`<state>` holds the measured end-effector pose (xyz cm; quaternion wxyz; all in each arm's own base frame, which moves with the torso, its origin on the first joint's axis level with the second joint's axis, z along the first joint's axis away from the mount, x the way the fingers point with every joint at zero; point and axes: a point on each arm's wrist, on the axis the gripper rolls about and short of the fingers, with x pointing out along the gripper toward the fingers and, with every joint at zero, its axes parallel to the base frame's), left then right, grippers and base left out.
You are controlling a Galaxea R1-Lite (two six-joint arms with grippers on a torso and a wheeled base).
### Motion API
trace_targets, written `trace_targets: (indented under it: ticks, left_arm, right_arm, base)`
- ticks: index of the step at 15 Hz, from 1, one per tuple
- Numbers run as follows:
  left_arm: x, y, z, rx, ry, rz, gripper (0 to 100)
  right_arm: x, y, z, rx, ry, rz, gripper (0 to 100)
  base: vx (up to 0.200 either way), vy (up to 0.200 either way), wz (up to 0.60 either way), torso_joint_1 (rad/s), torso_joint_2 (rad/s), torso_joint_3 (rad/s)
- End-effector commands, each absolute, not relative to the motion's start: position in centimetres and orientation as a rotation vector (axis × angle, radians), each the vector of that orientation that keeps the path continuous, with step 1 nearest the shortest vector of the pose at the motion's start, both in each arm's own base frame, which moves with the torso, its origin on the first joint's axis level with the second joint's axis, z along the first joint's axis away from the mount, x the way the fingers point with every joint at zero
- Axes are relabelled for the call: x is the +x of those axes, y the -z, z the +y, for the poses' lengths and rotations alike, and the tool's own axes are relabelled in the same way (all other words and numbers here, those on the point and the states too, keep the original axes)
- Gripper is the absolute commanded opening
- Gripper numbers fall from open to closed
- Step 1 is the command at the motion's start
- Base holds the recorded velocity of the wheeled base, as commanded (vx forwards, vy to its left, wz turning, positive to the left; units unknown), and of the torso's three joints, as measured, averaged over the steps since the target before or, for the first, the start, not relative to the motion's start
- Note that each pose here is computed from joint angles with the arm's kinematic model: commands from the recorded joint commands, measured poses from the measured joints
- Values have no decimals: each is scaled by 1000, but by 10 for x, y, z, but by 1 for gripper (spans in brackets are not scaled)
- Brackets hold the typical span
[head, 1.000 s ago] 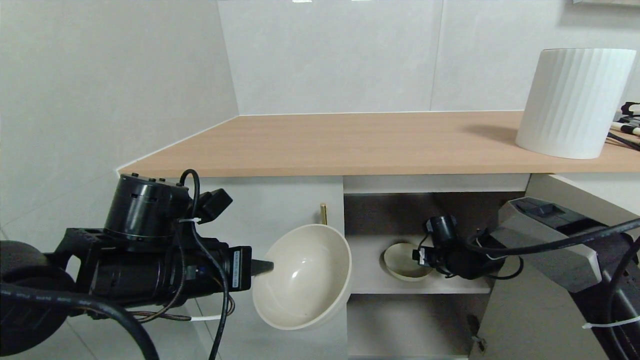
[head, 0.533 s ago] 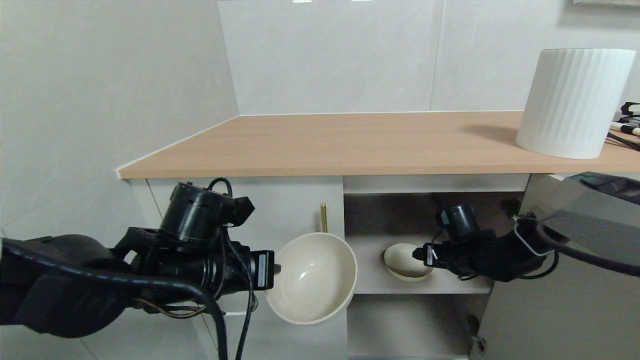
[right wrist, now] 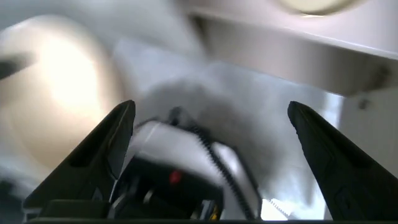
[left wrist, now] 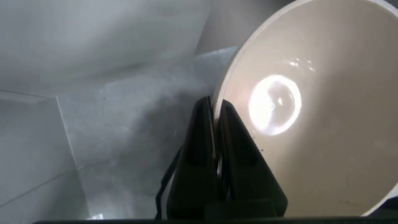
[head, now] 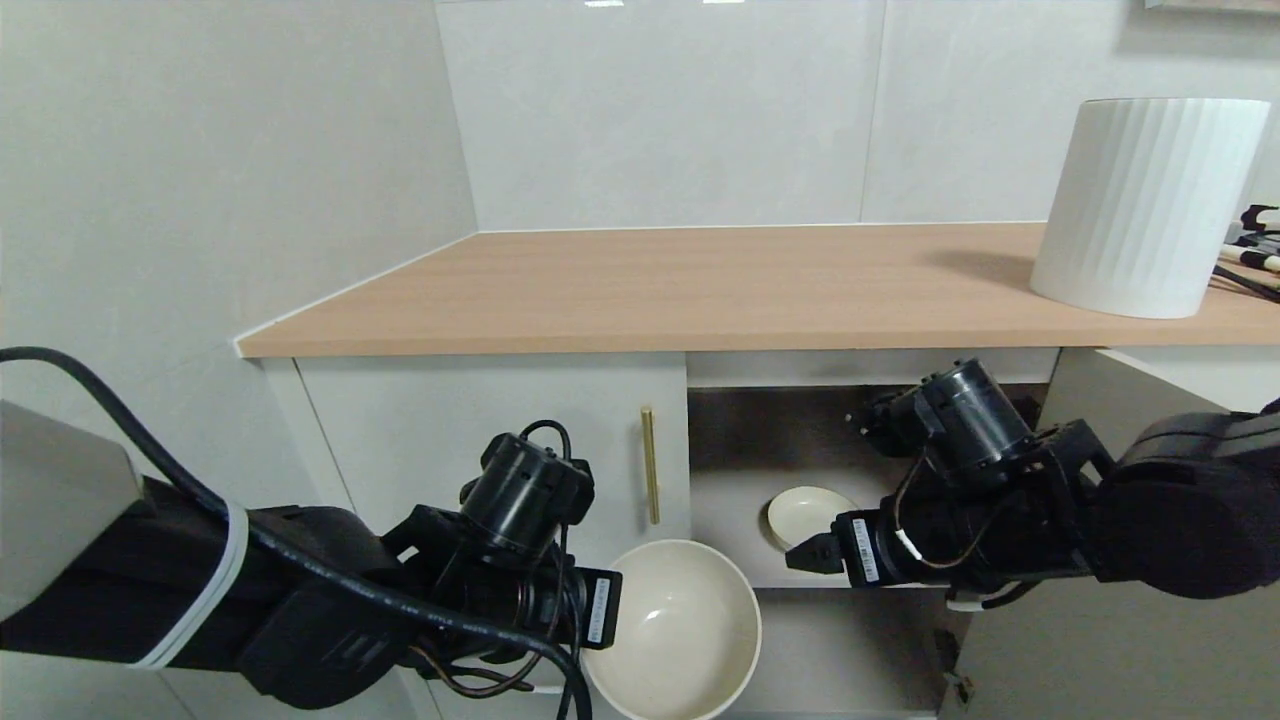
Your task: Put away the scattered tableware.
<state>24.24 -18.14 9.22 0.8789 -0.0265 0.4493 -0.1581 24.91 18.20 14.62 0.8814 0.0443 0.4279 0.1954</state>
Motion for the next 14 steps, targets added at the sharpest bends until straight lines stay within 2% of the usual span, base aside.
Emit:
trace_targets:
  ticks: [1, 2, 5, 11, 12, 14]
  left_arm:
    - [240, -88, -186, -46, 339, 949, 0]
    - [240, -88, -186, -46, 341, 953, 0]
    - [240, -87, -187, -45, 342, 953, 0]
    - [240, -87, -188, -45, 345, 955, 0]
    - [240, -87, -188, -45, 345, 955, 0]
    - [240, -87, -188, -45, 345, 955, 0]
  right_arm:
    - [231, -162, 190, 88, -475, 853, 100]
    - [229, -148, 208, 67, -496, 897, 100]
    - [232, -125, 223, 32, -483, 951, 100]
    - [240, -105, 236, 29, -437, 956, 100]
    - [241, -104, 236, 29, -435, 957, 0]
    - [242, -100, 237, 22, -430, 969, 0]
  base:
    - [0, 0, 0, 0, 0, 0]
    - [0, 0, 0, 0, 0, 0]
    - [0, 0, 0, 0, 0, 0]
    - [0, 0, 0, 0, 0, 0]
    - [0, 0, 0, 0, 0, 0]
    - [0, 0, 0, 0, 0, 0]
